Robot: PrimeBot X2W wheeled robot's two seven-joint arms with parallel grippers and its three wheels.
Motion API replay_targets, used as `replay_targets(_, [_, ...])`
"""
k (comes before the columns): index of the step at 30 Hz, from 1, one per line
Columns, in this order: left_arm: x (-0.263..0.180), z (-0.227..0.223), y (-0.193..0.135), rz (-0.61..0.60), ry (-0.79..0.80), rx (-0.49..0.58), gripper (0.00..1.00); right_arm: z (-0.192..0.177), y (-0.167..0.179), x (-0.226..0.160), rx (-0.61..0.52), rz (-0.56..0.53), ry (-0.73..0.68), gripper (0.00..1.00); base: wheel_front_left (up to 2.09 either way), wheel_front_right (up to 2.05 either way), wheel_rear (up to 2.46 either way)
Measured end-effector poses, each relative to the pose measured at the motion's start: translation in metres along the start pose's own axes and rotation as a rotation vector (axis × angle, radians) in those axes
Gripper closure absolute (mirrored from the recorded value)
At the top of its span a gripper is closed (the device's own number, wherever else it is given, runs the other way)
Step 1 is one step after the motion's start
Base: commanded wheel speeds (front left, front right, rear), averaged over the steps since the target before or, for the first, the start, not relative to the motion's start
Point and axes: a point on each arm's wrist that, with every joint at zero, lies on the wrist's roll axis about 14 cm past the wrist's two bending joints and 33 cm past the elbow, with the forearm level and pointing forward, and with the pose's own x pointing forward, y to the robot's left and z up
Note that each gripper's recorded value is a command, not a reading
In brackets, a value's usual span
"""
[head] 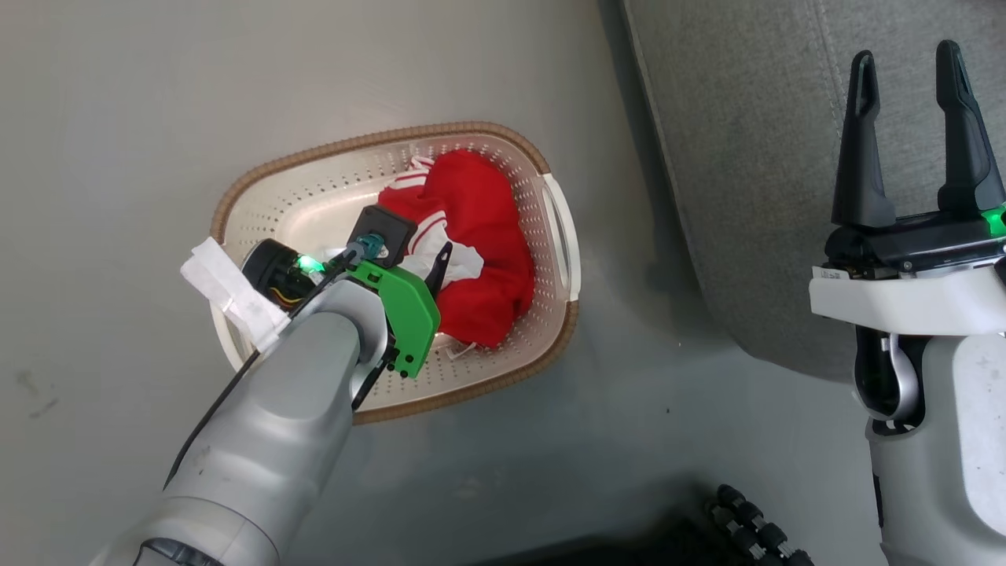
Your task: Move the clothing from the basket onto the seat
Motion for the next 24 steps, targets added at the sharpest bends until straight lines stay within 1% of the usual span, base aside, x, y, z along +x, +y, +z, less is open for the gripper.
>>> replay_targets(3, [0.014, -0.016, 0.000, -0.018, 0.054, -0.041, 0.00, -0.021, 0.000, -0.001, -0.001, -0.001, 0.047, 0.00, 0.00, 0.00, 0.00])
replay_targets(6, [0.032, -0.024, 0.000, -0.033, 0.093, -0.035, 0.00, -0.041, -0.004, -0.005, -0.006, -0.010, 0.098, 0.00, 0.00, 0.00, 0.00])
replay_targets(9, [0.046, -0.029, 0.000, -0.041, 0.118, -0.020, 0.00, -0.053, -0.007, -0.007, -0.012, -0.017, 0.127, 0.00, 0.00, 0.00, 0.00])
replay_targets(14, [0.062, -0.046, 0.000, -0.042, 0.182, 0.004, 0.00, -0.063, -0.012, -0.007, -0.026, -0.028, 0.148, 0.00, 0.00, 0.00, 0.00])
replay_targets(19, [0.079, -0.046, 0.007, -0.013, 0.156, 0.068, 0.00, -0.076, -0.017, -0.009, -0.034, -0.037, 0.178, 0.00, 0.00, 0.00, 0.00])
replay_targets(24, [0.085, -0.060, 0.009, 0.007, 0.188, 0.070, 0.00, -0.081, -0.018, -0.009, -0.044, -0.036, 0.189, 0.00, 0.00, 0.00, 0.00])
